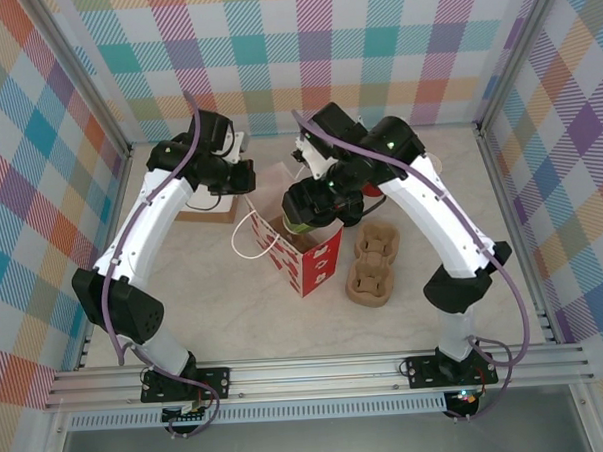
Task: Pack the takeout coffee
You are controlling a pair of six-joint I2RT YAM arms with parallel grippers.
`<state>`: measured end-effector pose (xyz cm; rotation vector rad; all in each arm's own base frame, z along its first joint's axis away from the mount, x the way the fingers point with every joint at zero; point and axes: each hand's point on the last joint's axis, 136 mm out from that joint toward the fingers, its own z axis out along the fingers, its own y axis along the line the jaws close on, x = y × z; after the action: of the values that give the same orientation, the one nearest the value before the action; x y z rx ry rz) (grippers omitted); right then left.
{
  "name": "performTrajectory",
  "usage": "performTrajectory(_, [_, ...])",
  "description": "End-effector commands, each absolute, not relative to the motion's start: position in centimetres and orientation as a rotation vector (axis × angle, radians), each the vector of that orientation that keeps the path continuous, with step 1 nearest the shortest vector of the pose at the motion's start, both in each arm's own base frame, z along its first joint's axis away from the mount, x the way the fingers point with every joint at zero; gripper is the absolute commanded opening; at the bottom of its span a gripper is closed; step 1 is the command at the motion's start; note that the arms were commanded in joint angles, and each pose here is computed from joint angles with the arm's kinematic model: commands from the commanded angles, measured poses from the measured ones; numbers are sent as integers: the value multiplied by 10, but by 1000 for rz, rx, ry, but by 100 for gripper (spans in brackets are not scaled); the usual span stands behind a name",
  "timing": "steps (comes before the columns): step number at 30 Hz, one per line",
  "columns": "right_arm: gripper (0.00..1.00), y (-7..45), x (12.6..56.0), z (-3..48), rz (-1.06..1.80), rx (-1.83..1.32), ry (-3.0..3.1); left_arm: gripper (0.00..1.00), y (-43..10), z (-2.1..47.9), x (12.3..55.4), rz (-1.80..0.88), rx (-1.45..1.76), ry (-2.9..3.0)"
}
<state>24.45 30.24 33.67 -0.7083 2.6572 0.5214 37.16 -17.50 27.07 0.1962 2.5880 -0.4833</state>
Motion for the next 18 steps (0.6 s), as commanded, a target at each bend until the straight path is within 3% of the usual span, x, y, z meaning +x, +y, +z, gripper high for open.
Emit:
performTrajectory(1, [79, 303, 246, 336, 504, -680, 2663, 7, -180, 279, 365, -513, 198, 2563])
performTrajectory(18, [78, 336, 235, 303, 537, -754, 2761, 7, -182, 276, 362, -529, 175, 2567])
